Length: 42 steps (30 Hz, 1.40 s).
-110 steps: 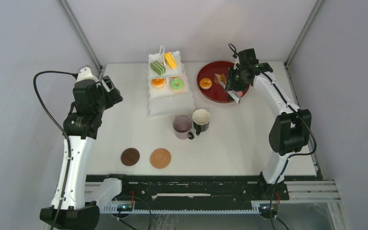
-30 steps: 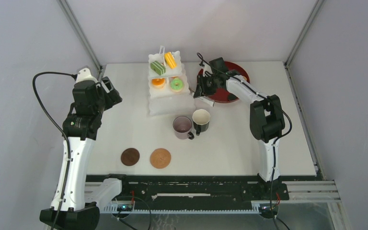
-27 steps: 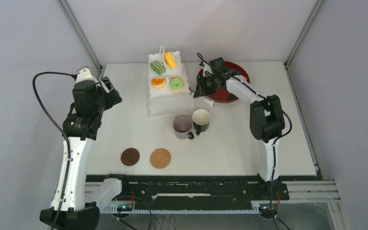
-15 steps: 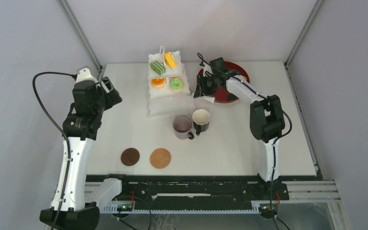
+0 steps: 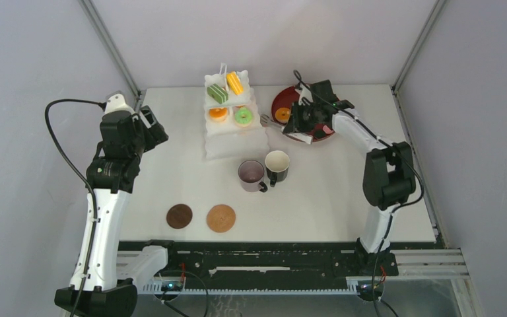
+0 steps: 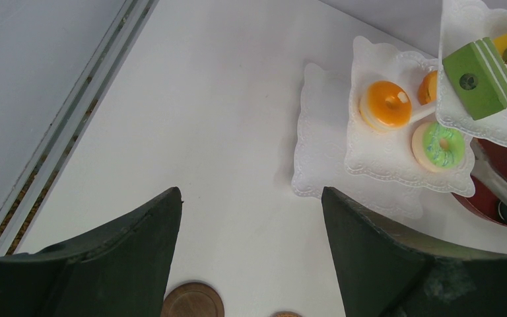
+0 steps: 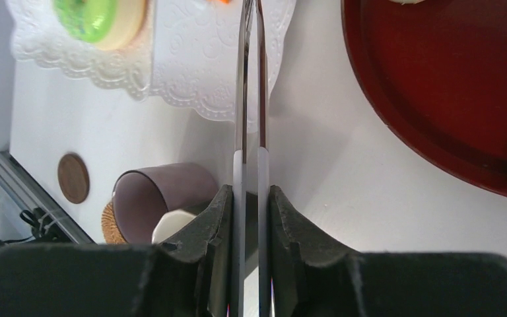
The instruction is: Serve the afternoon tea
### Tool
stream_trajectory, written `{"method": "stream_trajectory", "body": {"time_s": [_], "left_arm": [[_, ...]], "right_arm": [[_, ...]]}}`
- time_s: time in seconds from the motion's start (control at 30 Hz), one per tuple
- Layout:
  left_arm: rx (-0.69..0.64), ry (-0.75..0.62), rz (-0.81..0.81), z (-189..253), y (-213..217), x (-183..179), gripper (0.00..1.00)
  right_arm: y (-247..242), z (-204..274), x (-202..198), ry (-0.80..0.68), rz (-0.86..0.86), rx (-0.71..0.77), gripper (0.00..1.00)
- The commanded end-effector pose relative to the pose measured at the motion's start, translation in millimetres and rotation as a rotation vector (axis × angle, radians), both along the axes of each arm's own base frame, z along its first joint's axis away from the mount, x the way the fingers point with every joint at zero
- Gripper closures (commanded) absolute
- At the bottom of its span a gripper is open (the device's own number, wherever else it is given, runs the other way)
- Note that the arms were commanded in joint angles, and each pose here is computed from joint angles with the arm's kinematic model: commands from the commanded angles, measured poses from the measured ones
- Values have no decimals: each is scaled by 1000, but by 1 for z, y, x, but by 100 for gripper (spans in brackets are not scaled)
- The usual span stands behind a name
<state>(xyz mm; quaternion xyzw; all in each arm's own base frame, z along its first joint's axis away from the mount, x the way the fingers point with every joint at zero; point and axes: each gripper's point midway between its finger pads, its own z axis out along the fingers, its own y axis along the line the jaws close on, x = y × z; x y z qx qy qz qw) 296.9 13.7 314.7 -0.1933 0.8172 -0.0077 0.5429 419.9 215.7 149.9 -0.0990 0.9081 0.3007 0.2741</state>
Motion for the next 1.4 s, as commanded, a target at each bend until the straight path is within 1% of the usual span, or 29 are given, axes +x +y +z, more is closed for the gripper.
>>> {"method": "stream_trajectory", "body": {"time_s": [0.0,0.1,0.23,0.4,0.47,0.63,0.8,1.03,1.23,1.37], "left_arm": [[-6,-40,-9,11,-2,3,18],[-6,-41,-13,12,-3,2,18],[-12,-42,-19,11,-4,4,18],[-20,-42,-31,10,-7,6,18],[-18,-42,-29,10,-6,6,18],[-14,-36,-25,8,-5,7,18],[-14,-32,-22,7,-5,8,18],[-14,-26,-24,5,-6,9,18],[-11,-22,-19,4,-4,10,18],[-10,-23,-20,4,-5,11,18]], "right_arm": [[-11,61,5,-155,-37,99,84],[-47,62,7,-164,-180,2,84],[-115,49,7,-135,-459,-212,83],[-160,30,7,-83,-608,-300,83],[-170,24,8,-66,-643,-327,82],[-178,7,14,-14,-675,-333,73],[-174,1,19,-1,-667,-304,67],[-170,-5,23,12,-662,-287,63],[-167,-8,27,10,-650,-275,57],[-165,-10,29,20,-644,-269,55]]}}
